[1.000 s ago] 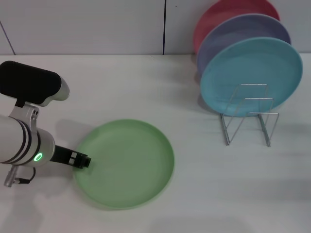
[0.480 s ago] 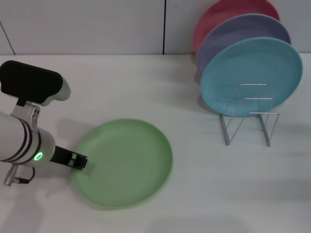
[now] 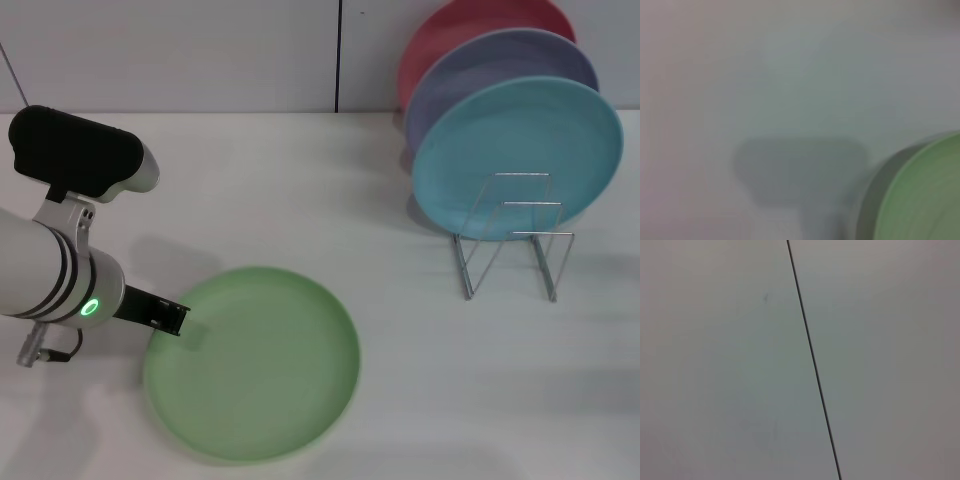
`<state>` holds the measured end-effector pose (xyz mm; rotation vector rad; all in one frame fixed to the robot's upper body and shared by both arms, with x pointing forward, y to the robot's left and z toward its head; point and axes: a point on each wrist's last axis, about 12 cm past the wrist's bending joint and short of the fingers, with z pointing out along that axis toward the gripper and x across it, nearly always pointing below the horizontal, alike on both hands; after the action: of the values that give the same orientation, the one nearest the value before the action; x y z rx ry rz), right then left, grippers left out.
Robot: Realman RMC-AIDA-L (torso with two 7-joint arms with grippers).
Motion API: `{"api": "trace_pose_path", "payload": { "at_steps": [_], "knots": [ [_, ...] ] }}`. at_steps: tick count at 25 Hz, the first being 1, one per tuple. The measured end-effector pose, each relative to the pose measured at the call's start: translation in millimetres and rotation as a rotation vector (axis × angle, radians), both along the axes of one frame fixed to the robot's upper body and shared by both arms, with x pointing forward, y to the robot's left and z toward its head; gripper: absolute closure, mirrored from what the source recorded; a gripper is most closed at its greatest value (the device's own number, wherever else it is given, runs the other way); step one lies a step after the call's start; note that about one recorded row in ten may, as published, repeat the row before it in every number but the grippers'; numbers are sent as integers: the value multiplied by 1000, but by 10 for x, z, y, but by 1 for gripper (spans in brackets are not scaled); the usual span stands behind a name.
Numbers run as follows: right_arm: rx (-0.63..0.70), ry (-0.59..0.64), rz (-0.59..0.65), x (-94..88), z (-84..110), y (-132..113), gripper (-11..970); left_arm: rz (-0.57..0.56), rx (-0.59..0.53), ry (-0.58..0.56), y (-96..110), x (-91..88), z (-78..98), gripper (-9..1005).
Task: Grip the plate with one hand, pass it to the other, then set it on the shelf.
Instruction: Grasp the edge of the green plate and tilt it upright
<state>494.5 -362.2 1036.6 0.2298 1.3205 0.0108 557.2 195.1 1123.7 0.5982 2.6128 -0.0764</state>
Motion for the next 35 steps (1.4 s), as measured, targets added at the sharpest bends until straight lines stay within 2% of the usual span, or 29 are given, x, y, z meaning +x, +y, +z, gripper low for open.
{"api": "trace_pose_path", "payload": {
  "at_steps": [1, 6, 23, 30, 33, 34, 35],
  "knots": [
    [0, -1, 0, 0, 2, 1, 135, -7, 2, -3, -11, 3, 12, 908],
    [-3, -5, 3, -8, 4, 2, 135, -18, 4, -8, -28, 4, 31, 975],
    [-8, 3, 26, 13, 0, 31, 135, -28, 5, -42, -42, 17, 100, 976],
    [-42, -51, 87, 67, 96, 106, 136, -35, 0, -67, -58, 30, 172, 976],
    [-69, -85, 145, 119, 164, 179, 136, -38, -1, -73, -67, 36, 189, 976],
    [-107, -125, 214, 210, 264, 268, 136, -43, -2, -79, -77, 39, 208, 976],
    [-107, -125, 214, 210, 264, 268, 136, -43, -2, -79, -77, 39, 208, 976]
  ]
}}
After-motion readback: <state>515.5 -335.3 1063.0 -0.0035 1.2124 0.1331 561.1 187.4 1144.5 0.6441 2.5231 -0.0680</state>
